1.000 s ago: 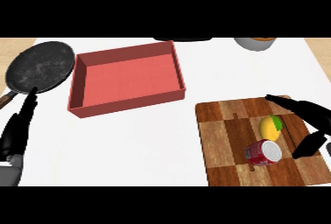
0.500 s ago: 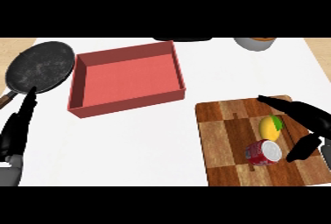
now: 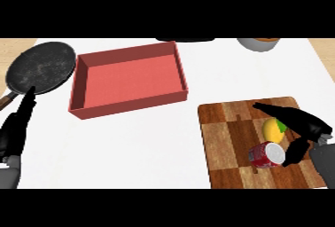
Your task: Pick the lemon from the cutting board and place it in the cardboard box
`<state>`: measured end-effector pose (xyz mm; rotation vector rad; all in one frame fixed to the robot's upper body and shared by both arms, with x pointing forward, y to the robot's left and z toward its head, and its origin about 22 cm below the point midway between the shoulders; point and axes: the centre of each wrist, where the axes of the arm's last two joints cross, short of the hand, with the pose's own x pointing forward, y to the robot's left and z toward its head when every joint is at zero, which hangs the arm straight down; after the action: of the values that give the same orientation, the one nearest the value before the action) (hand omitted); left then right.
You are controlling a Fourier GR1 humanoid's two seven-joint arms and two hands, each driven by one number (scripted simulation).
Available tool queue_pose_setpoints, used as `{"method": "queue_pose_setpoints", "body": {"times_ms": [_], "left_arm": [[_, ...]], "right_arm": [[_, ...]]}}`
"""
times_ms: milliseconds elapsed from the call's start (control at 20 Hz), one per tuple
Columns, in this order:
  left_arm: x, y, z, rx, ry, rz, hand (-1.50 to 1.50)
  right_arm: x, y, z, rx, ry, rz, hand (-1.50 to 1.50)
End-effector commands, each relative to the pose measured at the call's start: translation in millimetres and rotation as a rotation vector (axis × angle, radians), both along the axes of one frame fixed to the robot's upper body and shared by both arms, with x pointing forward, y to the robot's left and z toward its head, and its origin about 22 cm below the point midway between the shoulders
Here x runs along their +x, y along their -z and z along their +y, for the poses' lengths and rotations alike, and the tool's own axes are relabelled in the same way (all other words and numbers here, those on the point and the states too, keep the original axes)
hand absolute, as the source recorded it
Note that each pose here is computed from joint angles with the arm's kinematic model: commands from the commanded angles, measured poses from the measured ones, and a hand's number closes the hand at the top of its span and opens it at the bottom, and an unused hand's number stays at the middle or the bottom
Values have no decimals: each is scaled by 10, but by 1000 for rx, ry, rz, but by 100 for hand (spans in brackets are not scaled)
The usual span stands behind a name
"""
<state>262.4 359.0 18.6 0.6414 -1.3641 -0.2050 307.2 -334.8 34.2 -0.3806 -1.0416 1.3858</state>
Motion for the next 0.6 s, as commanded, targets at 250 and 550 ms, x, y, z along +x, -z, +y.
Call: {"method": "queue_pose_setpoints", "body": {"times_ms": [250, 550], "left_arm": [[-19, -58, 138, -9, 2, 7, 0], [77, 42, -8, 3, 14, -7, 0]], "right_arm": [[102, 325, 205, -43, 38, -234, 150], [148, 300, 80, -69, 50, -384, 150]]}}
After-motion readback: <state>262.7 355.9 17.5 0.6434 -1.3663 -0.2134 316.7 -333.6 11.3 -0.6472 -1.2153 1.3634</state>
